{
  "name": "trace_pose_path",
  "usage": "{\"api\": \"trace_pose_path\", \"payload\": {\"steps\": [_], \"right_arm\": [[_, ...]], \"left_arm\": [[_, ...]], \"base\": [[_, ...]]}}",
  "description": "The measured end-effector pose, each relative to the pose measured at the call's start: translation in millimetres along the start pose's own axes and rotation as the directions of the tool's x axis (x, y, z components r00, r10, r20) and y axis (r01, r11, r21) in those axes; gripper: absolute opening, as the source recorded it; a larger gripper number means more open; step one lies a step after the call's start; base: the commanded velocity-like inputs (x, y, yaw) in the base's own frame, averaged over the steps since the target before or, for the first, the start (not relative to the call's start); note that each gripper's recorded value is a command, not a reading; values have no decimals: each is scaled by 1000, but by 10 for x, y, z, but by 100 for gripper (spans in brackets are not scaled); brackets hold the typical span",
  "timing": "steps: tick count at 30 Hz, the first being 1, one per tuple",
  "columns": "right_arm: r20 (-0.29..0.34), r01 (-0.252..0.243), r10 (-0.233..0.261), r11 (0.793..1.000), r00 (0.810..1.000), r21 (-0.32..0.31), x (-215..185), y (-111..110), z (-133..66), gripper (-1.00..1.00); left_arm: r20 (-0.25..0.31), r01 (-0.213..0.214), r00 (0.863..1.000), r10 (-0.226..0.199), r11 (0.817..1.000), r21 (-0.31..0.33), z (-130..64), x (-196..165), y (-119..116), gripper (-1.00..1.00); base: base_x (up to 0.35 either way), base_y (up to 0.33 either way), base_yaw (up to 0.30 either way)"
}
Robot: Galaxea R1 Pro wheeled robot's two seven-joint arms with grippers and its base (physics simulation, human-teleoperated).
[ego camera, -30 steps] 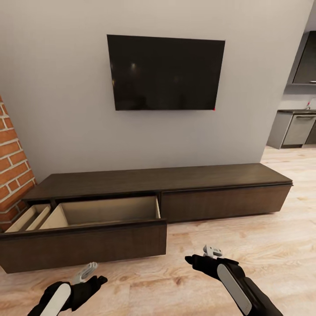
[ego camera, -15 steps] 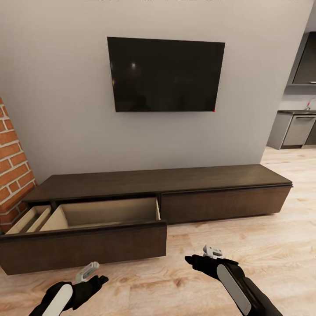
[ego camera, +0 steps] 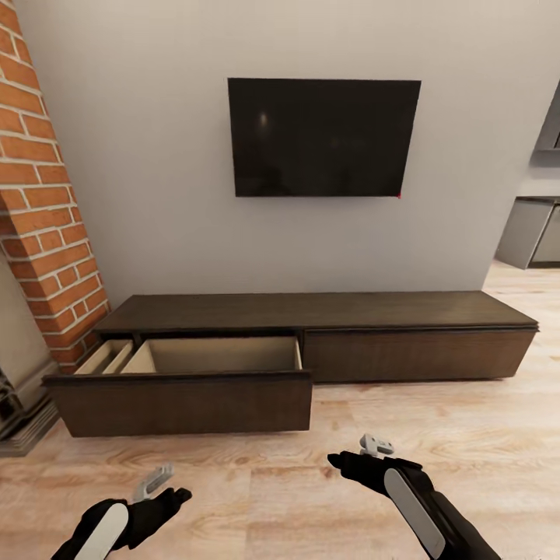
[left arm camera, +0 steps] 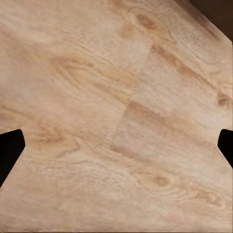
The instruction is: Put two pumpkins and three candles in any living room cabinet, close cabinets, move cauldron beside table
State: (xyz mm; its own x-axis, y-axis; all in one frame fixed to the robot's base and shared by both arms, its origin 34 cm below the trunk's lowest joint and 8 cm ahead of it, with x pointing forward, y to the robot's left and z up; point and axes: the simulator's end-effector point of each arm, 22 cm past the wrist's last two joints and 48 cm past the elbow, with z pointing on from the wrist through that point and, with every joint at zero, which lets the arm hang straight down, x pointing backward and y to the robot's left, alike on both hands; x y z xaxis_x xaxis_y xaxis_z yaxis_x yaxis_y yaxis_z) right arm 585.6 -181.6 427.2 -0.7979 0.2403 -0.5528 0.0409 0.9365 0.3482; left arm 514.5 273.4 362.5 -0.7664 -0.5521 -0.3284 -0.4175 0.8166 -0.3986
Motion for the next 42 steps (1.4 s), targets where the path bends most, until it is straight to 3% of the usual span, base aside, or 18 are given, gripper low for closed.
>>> {"api": "trace_pose_path", "payload": {"steps": [14,20,25,28,34,36,42], "right_arm": [[-1,0,0,1000,1000,-1,5,10,2,100],[-2,1,-1,1000,1000,0,12,5,4,100],[-29,-10,11,1000,1000,28,154,-132,68,100],[-32,-12,13,999,999,33,178,-156,80,100],[-38,-17,18,1000,999,26,222,-92,106,100],[-42,-10,11,1000,999,23,241,-69,111,100],[-53,25,-24,999,998,29,384,-38,172,100]], "left_arm": [[-2,-2,1000,2,1000,1,3,11,-12,100],[3,-3,1000,3,1000,5,-9,-8,-26,100],[18,-3,1000,3,1000,14,-39,-76,-53,100],[47,-15,999,14,999,33,-108,-192,-127,100],[142,-82,987,75,996,44,-476,-483,-26,100],[170,-68,984,59,997,46,-588,-545,47,100],[248,38,968,-41,999,16,-827,-832,478,100]], "base": [[-325,8,271],[-57,13,271],[-6,1,271],[-1,0,271],[0,0,271],[0,0,272],[0,0,272]]}}
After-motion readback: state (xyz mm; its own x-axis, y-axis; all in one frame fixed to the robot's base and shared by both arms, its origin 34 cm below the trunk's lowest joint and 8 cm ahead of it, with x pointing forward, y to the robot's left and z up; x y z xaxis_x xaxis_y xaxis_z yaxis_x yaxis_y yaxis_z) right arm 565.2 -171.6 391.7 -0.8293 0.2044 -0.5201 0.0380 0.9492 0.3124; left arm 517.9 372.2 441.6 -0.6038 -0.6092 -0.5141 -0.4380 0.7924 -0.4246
